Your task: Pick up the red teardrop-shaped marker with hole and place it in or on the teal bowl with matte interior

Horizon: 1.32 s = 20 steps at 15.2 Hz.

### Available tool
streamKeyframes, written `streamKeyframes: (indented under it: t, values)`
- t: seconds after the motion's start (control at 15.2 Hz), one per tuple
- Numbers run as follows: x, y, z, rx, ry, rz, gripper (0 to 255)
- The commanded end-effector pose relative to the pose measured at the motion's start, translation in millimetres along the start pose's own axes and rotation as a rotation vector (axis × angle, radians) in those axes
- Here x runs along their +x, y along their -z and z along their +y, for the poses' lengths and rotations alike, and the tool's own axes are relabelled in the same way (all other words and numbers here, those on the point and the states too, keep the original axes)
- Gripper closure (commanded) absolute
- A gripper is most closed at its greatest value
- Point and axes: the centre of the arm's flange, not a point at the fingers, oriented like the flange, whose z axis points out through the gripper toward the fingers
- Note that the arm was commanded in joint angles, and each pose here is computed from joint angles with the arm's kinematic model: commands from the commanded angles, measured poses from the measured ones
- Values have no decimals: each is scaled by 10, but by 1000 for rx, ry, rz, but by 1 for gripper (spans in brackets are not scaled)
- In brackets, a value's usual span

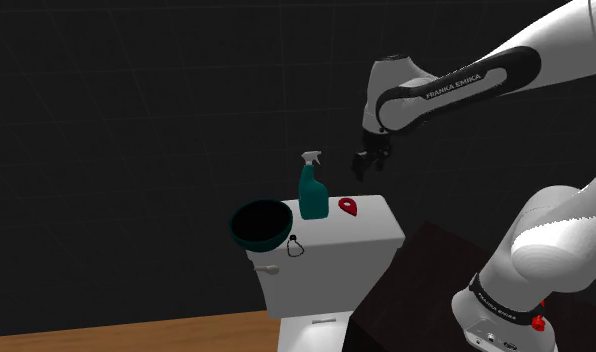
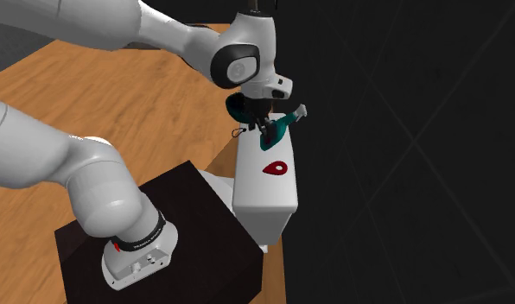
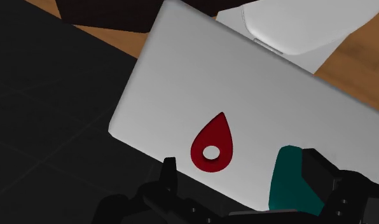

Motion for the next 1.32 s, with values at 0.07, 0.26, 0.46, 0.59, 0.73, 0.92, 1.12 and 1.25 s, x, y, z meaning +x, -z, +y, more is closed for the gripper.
streamKeyframes:
  t: [0.07,0.26,0.46,0.59,0.73,0.92,1.12,1.25]
  values:
    - [152,-365,43,5,-10,-4,0]
    - [315,-729,67,11,-19,-9,0]
    - [476,-1095,91,16,-28,-15,0]
    - [582,-1339,107,20,-35,-18,0]
    - [665,-1532,120,22,-40,-21,0]
    - [662,-1690,116,22,-40,-21,0]
    - [659,-1848,112,22,-40,-21,0]
    - [656,-1931,111,22,-40,-21,0]
